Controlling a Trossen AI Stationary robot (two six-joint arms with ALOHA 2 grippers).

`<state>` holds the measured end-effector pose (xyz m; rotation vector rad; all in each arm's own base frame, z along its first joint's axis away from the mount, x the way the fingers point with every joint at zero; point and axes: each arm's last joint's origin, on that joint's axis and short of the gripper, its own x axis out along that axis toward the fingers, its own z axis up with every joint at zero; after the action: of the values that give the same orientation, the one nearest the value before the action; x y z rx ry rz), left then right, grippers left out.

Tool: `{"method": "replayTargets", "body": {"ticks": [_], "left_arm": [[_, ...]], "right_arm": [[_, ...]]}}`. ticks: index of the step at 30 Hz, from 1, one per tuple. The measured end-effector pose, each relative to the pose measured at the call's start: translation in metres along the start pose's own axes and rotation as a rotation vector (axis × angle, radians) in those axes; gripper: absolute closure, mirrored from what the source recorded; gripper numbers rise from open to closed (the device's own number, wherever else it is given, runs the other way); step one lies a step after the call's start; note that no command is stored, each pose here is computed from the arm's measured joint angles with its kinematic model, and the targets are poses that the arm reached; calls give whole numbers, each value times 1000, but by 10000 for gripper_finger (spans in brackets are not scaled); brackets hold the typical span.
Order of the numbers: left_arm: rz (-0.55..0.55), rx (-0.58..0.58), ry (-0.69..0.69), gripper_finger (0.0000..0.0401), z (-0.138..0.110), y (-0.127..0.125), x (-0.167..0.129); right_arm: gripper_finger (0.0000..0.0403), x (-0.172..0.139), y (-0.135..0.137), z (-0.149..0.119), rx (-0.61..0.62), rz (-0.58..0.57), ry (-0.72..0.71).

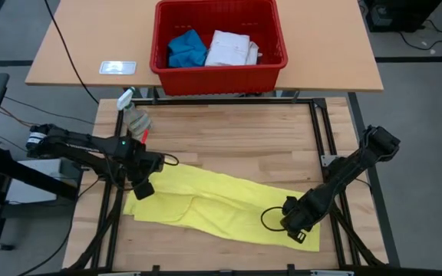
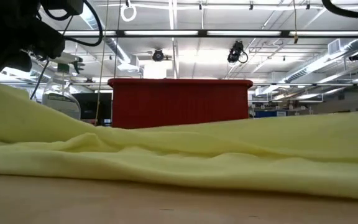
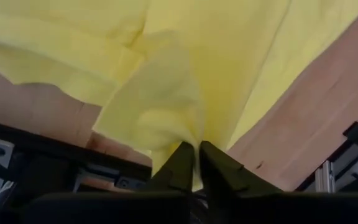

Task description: Fold Laundry from Bin

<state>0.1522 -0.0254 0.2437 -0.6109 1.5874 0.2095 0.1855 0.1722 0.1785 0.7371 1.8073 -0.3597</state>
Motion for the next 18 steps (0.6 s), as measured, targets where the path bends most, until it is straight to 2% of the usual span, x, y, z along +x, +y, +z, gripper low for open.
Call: {"method": "replayTargets", "body": {"ticks": [4,7,12,14,18], "left_arm": [[-7,-10,-7,320,1,-1,-2],[-37,-14,-2,288,1,-3,-5],[-54,-15,-32,243,3,-6,-11],[-53,-9,-91,233,8,-6,-12],[-134,22,-239,231,31,-6,-8]], "right_arm": [[323,-5,-2,-6,-12,16,40],[286,-15,-3,-13,-38,77,47],[247,-34,-5,-23,-180,199,4],[245,-39,-13,-23,-167,164,-61],[249,-44,-31,-9,-66,42,-184]]}}
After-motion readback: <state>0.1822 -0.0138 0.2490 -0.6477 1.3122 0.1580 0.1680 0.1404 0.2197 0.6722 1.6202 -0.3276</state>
